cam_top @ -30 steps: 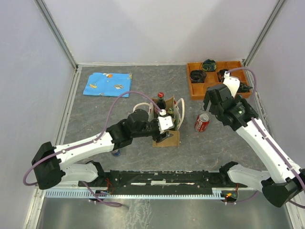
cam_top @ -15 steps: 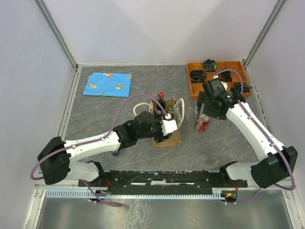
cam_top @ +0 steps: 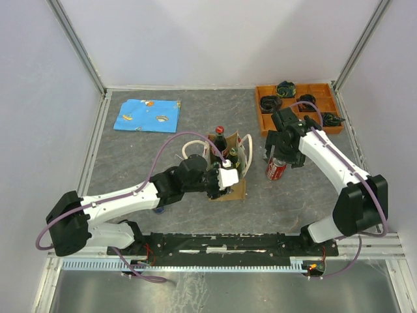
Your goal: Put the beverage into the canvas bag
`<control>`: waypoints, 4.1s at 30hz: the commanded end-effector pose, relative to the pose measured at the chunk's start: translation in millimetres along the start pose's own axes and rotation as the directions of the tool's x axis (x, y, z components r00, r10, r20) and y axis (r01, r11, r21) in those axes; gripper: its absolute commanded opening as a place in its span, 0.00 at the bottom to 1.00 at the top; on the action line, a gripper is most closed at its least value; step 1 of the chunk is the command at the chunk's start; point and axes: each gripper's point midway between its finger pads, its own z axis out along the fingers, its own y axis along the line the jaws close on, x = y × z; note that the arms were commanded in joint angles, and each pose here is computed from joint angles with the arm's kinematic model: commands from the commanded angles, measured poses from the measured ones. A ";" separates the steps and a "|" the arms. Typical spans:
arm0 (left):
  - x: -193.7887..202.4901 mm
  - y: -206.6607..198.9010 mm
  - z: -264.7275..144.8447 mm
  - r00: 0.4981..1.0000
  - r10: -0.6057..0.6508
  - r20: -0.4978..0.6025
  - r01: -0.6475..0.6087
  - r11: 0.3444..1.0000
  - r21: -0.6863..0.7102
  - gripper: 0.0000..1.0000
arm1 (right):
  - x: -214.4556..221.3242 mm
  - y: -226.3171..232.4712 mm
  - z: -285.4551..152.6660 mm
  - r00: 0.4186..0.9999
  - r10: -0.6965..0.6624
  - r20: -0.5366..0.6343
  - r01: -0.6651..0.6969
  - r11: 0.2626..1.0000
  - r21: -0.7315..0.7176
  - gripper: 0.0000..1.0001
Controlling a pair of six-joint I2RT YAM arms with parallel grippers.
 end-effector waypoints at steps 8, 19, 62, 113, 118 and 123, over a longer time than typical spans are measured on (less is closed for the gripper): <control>-22.8 -3.5 -9.6 0.998 -0.024 0.062 0.023 1.000 0.014 0.57 | 9.2 -0.3 34.9 0.998 0.007 -0.056 -0.006 1.000 0.015 0.83; -83.0 24.7 -30.3 0.984 -0.061 0.165 0.075 0.994 -0.076 0.58 | -0.9 -7.1 20.5 1.000 0.025 0.007 -0.026 0.999 0.020 0.22; -4.4 223.1 -163.9 0.673 -0.582 0.458 0.715 0.351 -0.604 0.58 | -47.0 118.3 -260.9 0.814 -0.140 0.564 0.385 0.857 -0.343 0.00; 15.0 213.6 -163.0 0.690 -0.593 0.415 0.691 0.369 -0.621 0.58 | 60.0 151.7 -71.4 0.895 -0.333 0.296 0.399 0.895 -0.199 0.00; 16.3 210.8 -165.2 0.691 -0.594 0.412 0.689 0.368 -0.625 0.58 | 72.1 146.5 -50.5 0.904 -0.329 0.272 0.386 0.902 -0.194 0.00; 16.3 208.6 -166.7 0.691 -0.595 0.411 0.688 0.368 -0.625 0.58 | 83.8 138.4 -29.0 0.911 -0.324 0.256 0.374 0.909 -0.183 0.00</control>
